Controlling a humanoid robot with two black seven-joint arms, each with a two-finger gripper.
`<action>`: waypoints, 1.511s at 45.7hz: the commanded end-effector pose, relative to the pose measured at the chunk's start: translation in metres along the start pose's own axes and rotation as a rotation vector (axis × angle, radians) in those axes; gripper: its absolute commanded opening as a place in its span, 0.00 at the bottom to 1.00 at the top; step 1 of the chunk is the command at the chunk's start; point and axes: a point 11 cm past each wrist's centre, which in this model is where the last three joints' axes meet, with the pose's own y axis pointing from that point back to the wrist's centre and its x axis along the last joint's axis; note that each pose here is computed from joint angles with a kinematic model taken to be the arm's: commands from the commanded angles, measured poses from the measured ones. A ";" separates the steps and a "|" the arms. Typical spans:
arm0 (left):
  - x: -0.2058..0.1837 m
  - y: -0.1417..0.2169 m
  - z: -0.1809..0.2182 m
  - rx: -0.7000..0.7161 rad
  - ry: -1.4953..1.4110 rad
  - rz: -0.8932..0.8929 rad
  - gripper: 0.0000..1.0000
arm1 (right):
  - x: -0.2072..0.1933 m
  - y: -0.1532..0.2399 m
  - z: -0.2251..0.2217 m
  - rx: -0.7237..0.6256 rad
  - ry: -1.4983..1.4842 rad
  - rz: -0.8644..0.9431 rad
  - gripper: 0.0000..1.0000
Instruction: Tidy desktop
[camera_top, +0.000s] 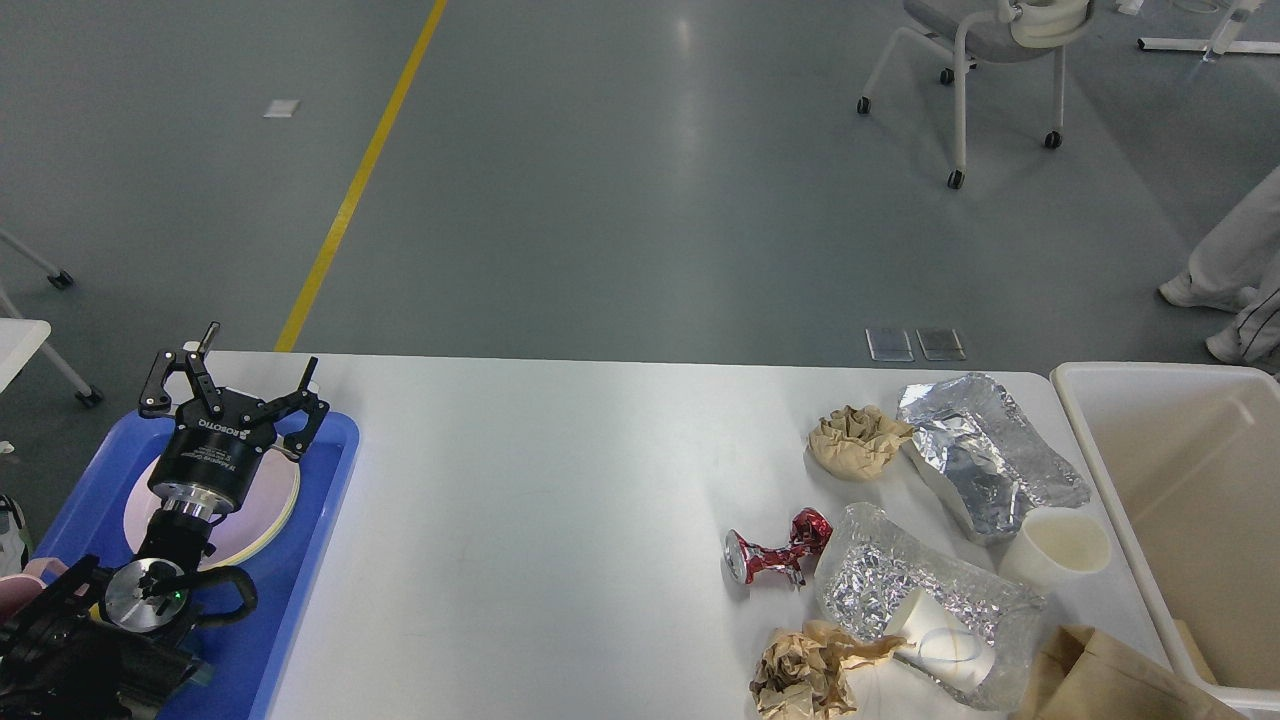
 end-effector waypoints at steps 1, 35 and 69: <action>0.000 0.000 0.000 0.000 0.000 0.000 0.98 | -0.001 0.002 0.006 -0.012 0.007 -0.005 0.00; 0.000 0.000 0.000 0.000 0.000 0.000 0.98 | 0.129 0.092 -0.067 0.229 0.050 0.146 0.00; 0.000 0.000 0.000 -0.002 0.000 0.000 0.98 | 0.079 0.217 -0.390 0.378 0.793 -0.084 0.00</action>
